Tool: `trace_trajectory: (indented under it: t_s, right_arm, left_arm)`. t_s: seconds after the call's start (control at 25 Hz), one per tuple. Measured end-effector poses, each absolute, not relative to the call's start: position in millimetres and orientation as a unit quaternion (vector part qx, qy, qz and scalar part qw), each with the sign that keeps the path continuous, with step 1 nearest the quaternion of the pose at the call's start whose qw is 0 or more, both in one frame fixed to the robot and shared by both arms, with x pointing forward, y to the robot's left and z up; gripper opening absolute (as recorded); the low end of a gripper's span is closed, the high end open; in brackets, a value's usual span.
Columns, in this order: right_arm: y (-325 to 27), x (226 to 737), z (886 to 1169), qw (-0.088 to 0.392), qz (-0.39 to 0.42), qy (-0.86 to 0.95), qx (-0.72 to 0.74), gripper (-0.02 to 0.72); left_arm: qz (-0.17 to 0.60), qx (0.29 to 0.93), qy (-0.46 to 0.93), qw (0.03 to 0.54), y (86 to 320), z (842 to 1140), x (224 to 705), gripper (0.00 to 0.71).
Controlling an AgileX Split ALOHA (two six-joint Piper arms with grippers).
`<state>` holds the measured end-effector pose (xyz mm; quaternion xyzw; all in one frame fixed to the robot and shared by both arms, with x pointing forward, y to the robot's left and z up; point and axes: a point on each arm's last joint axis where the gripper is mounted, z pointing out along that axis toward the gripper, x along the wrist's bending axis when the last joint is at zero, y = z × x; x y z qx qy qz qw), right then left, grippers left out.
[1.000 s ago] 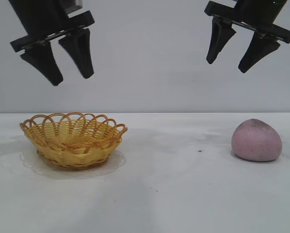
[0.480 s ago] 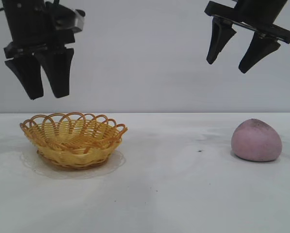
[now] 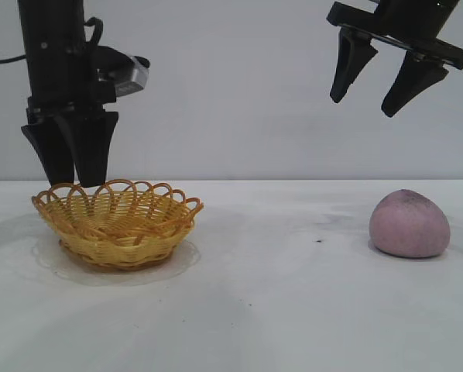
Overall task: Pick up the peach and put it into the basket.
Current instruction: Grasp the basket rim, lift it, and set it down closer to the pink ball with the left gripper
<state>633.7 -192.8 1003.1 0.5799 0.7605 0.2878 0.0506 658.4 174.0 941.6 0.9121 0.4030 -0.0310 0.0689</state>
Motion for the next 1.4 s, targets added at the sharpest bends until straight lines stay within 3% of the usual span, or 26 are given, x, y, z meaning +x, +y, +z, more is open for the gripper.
trace_trajectory:
  t_s: [0.08, 0.32, 0.44, 0.56, 0.72, 0.76, 0.92, 1.24, 1.4]
  right_arm:
    - [-193, 634, 1003, 0.051, 0.287, 0.761, 0.58, 0.465]
    - [-193, 634, 1003, 0.05, 0.287, 0.761, 0.579, 0.465]
    - [-193, 633, 1003, 0.05, 0.286, 0.761, 0.579, 0.465]
    - [-193, 633, 1003, 0.05, 0.286, 0.762, 0.579, 0.465]
    - [-193, 633, 1003, 0.05, 0.286, 0.762, 0.579, 0.465]
    - [-193, 633, 1003, 0.05, 0.286, 0.762, 0.579, 0.465]
    - [-193, 633, 1003, 0.048, 0.285, 0.762, 0.579, 0.465]
    - [-193, 633, 1003, 0.048, 0.284, 0.763, 0.579, 0.465]
    - [-193, 633, 1003, 0.048, 0.284, 0.763, 0.579, 0.465]
  left_arm:
    - [-0.032, 0.915, 0.397, 0.068, 173, 936, 662, 0.41]
    - [-0.037, 0.917, 0.393, 0.063, 171, 923, 669, 0.423]
    - [-0.051, 0.917, 0.393, 0.052, 172, 916, 668, 0.281]
    - [-0.064, 0.917, 0.392, 0.043, 172, 915, 665, 0.084]
    - [-0.074, 0.912, 0.401, 0.053, 170, 916, 665, 0.063]
    - [-0.081, 0.907, 0.409, 0.059, 168, 917, 664, 0.0]
    - [-0.103, 0.877, 0.463, 0.078, 163, 924, 662, 0.0]
    - [-0.088, 0.808, 0.572, 0.107, 164, 967, 653, 0.0]
    - [-0.082, 0.772, 0.61, 0.159, 165, 984, 633, 0.0]
